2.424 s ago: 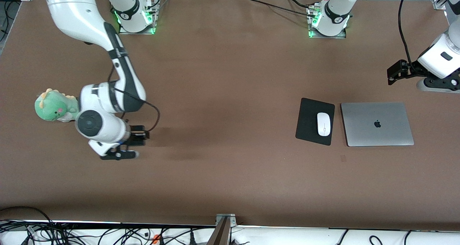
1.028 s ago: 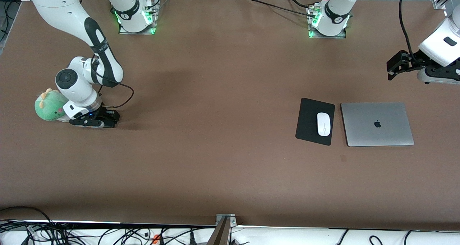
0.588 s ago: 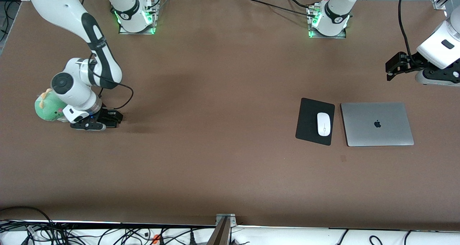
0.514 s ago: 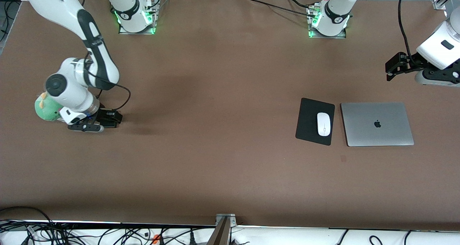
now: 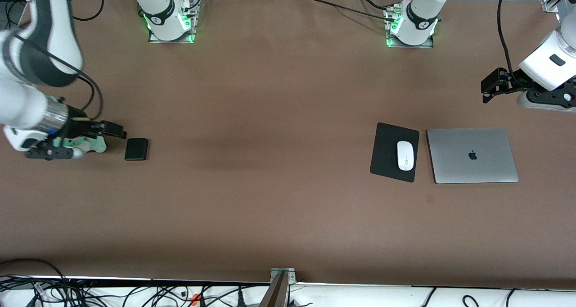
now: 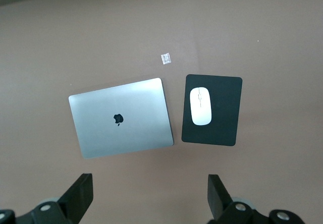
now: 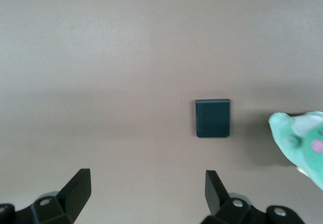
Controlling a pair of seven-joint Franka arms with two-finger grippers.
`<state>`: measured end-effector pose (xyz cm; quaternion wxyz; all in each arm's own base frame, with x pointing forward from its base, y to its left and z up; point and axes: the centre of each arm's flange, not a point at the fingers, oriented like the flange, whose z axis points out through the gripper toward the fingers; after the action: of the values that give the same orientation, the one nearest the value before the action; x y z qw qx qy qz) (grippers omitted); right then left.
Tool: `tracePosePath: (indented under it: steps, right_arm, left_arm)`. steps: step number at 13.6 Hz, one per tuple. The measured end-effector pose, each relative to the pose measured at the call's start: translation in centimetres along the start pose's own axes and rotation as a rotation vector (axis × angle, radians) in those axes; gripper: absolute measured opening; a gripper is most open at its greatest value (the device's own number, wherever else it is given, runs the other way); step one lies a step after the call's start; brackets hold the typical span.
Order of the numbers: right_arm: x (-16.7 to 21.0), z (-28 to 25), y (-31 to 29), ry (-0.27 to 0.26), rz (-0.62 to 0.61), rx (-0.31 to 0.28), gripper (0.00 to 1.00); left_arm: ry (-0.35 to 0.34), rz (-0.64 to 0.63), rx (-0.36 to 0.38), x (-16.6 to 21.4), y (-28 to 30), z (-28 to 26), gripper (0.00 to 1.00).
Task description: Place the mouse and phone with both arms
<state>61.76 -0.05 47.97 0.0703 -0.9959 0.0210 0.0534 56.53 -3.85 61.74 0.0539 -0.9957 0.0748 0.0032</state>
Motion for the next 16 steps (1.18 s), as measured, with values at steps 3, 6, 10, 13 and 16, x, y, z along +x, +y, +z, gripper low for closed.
tracePosePath:
  steps: [3, 6, 10, 13, 16]
  right_arm:
    - [-0.9, -3.8, 1.7, -0.021, 0.018, -0.002, 1.0]
    - [-1.7, -6.9, 3.2, -0.02, 0.009, -0.077, 1.0]
    - [-4.1, -12.1, 3.4, 0.048, -0.002, -0.101, 1.0]
    - [-4.5, -13.3, 3.2, 0.087, -0.014, -0.139, 1.0]
    - [-4.1, -13.3, 3.2, 0.109, -0.016, -0.146, 1.0]
  left_arm:
    - [0.0, 0.0, 0.0, 0.0, 0.0, 0.0, 1.0]
    - [-0.001, -0.002, 0.0, 0.0, -0.1, 0.0, 1.0]
    - [-0.001, -0.002, 0.0, 0.0, -0.1, 0.0, 1.0]
    - [-0.001, -0.002, 0.0, 0.0, -0.1, 0.0, 1.0]
    - [0.0, 0.003, 0.0, 0.0, 0.2, 0.0, 1.0]
